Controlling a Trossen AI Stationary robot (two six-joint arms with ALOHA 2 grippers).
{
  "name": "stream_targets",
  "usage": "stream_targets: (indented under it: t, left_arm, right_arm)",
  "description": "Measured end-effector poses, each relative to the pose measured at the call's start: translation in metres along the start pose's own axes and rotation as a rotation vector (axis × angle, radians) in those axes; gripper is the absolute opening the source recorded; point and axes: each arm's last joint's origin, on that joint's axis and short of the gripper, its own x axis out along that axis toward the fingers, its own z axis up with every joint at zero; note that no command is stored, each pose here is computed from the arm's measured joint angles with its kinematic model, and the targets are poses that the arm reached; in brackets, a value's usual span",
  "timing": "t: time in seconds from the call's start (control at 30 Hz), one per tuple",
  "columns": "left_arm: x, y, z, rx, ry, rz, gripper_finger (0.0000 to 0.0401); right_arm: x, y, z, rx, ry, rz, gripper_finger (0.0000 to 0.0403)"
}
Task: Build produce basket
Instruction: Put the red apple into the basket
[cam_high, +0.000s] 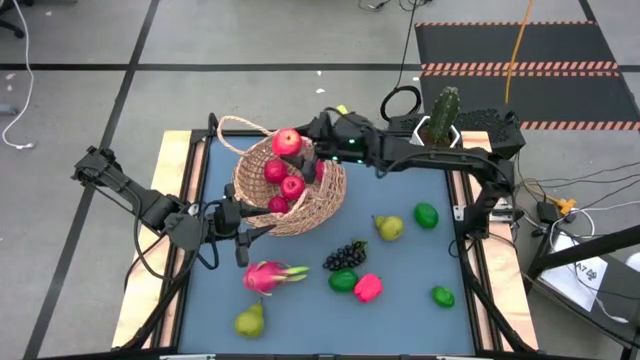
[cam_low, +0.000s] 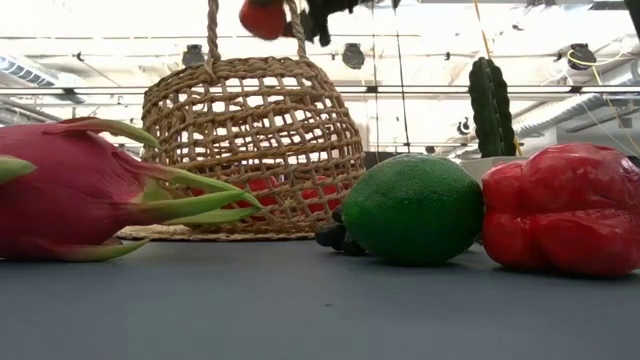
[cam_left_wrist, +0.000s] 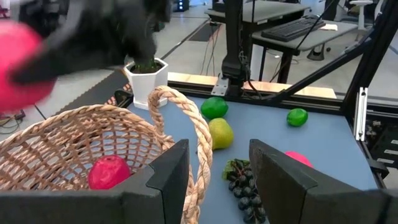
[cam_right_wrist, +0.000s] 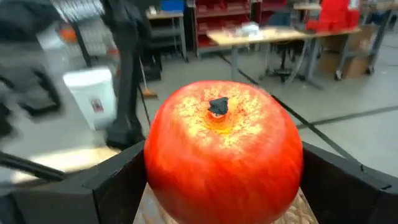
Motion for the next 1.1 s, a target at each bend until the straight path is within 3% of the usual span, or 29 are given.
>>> stream_targets:
  t: [0.33, 0.87, 1.1]
  left_arm:
    - [0.000, 0.000, -0.002, 0.013, 0.016, -0.006, 0.0170]
    - [0.000, 0.000, -0.002, 0.014, 0.017, -0.007, 0.0170]
    - [0.000, 0.000, -0.002, 0.014, 0.017, -0.007, 0.0170]
  right_arm:
    - [0.020, -0.019, -0.036, -0.035, 0.192, -0.046, 0.0359]
    - [0.016, -0.020, -0.048, -0.075, 0.319, -0.025, 0.0360]
    - [0.016, -0.019, -0.048, -0.072, 0.322, -0.022, 0.0394]
